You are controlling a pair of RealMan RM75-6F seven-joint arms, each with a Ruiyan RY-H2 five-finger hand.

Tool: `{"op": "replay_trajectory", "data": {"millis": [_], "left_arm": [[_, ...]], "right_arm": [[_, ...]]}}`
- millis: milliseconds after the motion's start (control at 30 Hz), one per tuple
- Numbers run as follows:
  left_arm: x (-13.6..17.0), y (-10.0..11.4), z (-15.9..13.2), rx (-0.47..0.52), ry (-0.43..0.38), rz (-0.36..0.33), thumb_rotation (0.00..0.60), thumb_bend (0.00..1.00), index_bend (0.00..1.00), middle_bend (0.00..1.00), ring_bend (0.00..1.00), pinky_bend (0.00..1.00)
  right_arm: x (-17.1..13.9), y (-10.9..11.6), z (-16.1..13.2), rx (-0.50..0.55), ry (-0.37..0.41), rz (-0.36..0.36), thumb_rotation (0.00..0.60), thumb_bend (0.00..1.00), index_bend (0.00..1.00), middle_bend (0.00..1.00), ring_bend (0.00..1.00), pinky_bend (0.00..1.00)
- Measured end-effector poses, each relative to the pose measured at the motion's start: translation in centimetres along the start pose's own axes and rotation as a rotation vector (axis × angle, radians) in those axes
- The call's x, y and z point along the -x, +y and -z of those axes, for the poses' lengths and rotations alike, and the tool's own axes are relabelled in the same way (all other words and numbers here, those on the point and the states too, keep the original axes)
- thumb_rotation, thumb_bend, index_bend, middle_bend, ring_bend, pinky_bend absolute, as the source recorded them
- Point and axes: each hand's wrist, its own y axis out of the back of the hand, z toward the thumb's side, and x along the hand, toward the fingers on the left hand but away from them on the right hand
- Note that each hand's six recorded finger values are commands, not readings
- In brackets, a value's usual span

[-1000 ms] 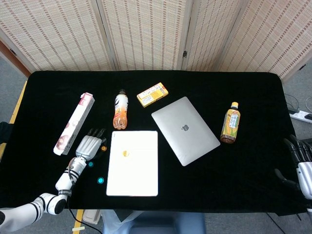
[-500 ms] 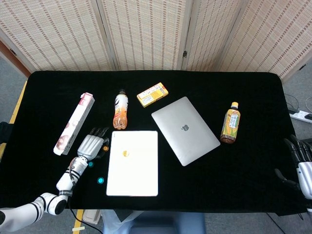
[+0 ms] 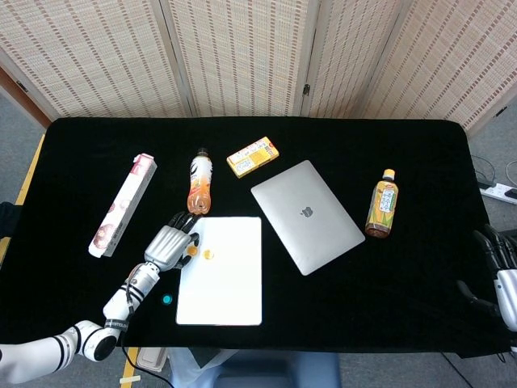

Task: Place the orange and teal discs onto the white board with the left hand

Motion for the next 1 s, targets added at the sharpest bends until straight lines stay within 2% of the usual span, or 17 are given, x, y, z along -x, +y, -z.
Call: {"op": "replay_trajectory", "data": {"millis": [200, 433, 633, 833, 1000], "left_arm": [[-0.1, -0.7, -0.2, -0.014, 0.006, 0.032, 0.600, 0.41, 0.51, 0.07, 0.00, 0.00], [-0.3, -1.0, -0.5, -0.017, 0.008, 0.039, 0.600, 0.41, 0.50, 0.07, 0.00, 0.00], [-0.3, -1.0, -0.6, -0.012, 0.010, 0.041, 0.600, 0.41, 0.44, 0.07, 0.00, 0.00], [-0.1, -0.8, -0.5, -0.006, 0.012, 0.030, 0.600, 0.41, 0.37, 0.07, 0.00, 0.00], [0.5, -0.3, 0.4, 0.012, 0.036, 0.006, 0.600, 0.41, 0.39, 0.07, 0.00, 0.00]], "right_arm": [[-0.1, -0.2, 0.2, 0.005, -0.005, -0.002, 0.600, 0.32, 0.00, 0.00, 0.00, 0.00], [0.1, -0.1, 0.2, 0.004, 0.002, 0.001, 0.600, 0.32, 0.00, 0.00, 0.00, 0.00], [0.2, -0.2, 0.3, 0.006, -0.001, -0.004, 0.600, 0.32, 0.00, 0.00, 0.00, 0.00], [0.2, -0.2, 0.4, 0.008, -0.001, -0.004, 0.600, 0.32, 0.00, 0.00, 0.00, 0.00], [0.3, 0.0, 0.2, 0.007, 0.005, 0.002, 0.600, 0.32, 0.00, 0.00, 0.00, 0.00]]}}
